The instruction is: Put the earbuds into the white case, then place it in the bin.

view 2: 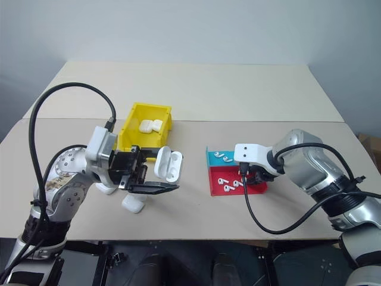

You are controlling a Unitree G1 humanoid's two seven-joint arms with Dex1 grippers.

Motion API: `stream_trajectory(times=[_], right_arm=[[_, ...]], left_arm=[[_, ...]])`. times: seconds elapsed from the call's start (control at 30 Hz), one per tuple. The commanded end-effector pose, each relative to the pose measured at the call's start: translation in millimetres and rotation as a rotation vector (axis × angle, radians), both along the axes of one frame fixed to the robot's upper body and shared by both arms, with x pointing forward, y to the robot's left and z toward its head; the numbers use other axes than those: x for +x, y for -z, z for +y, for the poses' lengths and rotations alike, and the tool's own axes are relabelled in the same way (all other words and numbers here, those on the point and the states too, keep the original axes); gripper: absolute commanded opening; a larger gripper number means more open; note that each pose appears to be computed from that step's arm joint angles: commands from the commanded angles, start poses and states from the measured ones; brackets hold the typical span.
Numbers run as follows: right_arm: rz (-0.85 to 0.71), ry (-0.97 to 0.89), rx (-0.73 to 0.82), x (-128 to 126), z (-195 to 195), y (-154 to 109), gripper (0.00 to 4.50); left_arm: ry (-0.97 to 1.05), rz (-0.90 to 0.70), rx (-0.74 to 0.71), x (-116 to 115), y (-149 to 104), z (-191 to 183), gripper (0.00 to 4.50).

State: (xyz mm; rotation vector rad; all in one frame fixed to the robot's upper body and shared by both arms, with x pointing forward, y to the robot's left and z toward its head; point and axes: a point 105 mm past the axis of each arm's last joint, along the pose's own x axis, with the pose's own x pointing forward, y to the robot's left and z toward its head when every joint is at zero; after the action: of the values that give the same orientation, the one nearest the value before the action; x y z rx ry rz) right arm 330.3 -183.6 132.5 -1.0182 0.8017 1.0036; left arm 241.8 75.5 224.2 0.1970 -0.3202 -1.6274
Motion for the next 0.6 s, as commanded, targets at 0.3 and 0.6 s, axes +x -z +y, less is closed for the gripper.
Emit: stream_trajectory(times=[0.3, 0.6], right_arm=[[-0.035, -0.023, 0.032, 1.0, 6.7, -9.6, 2.36], [-0.016, -0.018, 0.008, -1.9, 3.6, 0.2, 2.17]], left_arm=[[-0.015, -0.038, -0.013, -4.2, -7.8, 3.2, 2.77], [-0.017, -0.035, -0.007, -4.2, -7.5, 3.9, 2.77]])
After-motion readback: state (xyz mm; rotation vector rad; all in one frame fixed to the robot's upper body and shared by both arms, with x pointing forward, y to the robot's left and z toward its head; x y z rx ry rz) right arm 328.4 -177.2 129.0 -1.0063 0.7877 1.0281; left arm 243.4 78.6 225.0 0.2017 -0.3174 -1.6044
